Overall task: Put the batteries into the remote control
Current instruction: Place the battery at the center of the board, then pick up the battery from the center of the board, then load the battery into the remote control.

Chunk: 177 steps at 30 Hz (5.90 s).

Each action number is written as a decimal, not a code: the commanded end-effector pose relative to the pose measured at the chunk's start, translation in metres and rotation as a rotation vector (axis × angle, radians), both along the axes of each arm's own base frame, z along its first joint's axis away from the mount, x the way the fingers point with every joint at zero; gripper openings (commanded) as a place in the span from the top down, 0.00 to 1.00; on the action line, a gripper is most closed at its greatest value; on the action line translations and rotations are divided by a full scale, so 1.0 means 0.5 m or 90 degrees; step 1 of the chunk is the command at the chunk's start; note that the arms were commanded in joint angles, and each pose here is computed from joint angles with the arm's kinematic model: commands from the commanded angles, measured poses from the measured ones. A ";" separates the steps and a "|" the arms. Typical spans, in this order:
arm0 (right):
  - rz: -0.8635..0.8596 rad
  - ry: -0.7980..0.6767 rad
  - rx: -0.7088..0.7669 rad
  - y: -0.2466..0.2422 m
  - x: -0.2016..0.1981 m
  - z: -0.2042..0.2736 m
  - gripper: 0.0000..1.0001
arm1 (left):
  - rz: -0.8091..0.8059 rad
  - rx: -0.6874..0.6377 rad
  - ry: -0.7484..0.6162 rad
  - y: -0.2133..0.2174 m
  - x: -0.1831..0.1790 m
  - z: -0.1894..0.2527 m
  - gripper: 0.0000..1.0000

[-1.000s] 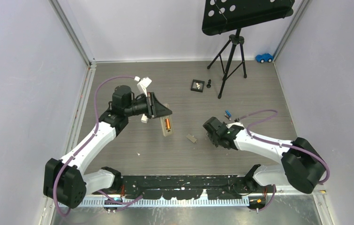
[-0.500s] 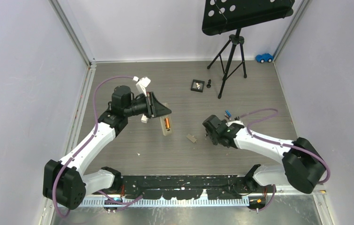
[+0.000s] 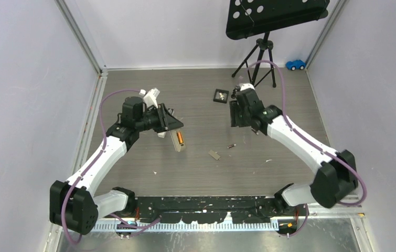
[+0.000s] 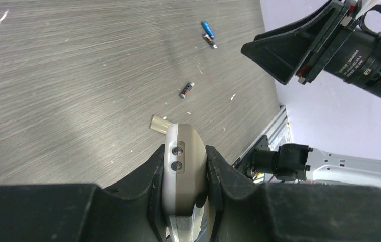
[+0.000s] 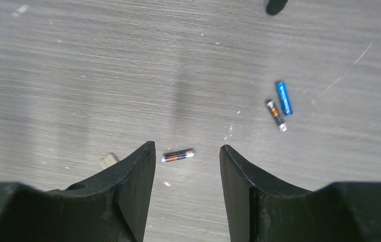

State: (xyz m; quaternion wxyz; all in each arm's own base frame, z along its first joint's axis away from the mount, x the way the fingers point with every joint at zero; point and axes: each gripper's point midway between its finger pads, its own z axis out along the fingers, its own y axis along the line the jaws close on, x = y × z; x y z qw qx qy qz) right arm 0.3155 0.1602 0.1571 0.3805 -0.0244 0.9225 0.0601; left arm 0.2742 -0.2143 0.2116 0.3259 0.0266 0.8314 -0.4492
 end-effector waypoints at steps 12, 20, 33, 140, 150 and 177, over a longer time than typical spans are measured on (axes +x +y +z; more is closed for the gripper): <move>0.384 0.291 -0.263 -0.003 -0.049 -0.201 0.41 | 0.044 -0.025 0.008 0.029 0.026 0.043 1.00; 0.449 0.296 -0.279 0.014 -0.062 -0.248 0.41 | 0.042 -0.030 0.015 0.031 0.029 0.039 1.00; 0.487 0.275 -0.292 0.022 -0.053 -0.288 0.44 | 0.038 -0.037 0.025 0.035 0.029 0.036 1.00; 0.344 0.011 0.070 0.273 -0.155 0.164 0.52 | 0.021 -0.393 0.066 -0.171 0.053 0.047 1.00; 0.197 -0.110 0.217 0.223 -0.149 0.267 0.39 | 0.061 -0.408 0.075 -0.152 0.051 0.099 1.00; -0.021 -0.149 0.881 0.249 -0.154 0.376 0.22 | 0.071 -0.630 0.101 -0.124 0.055 0.236 1.00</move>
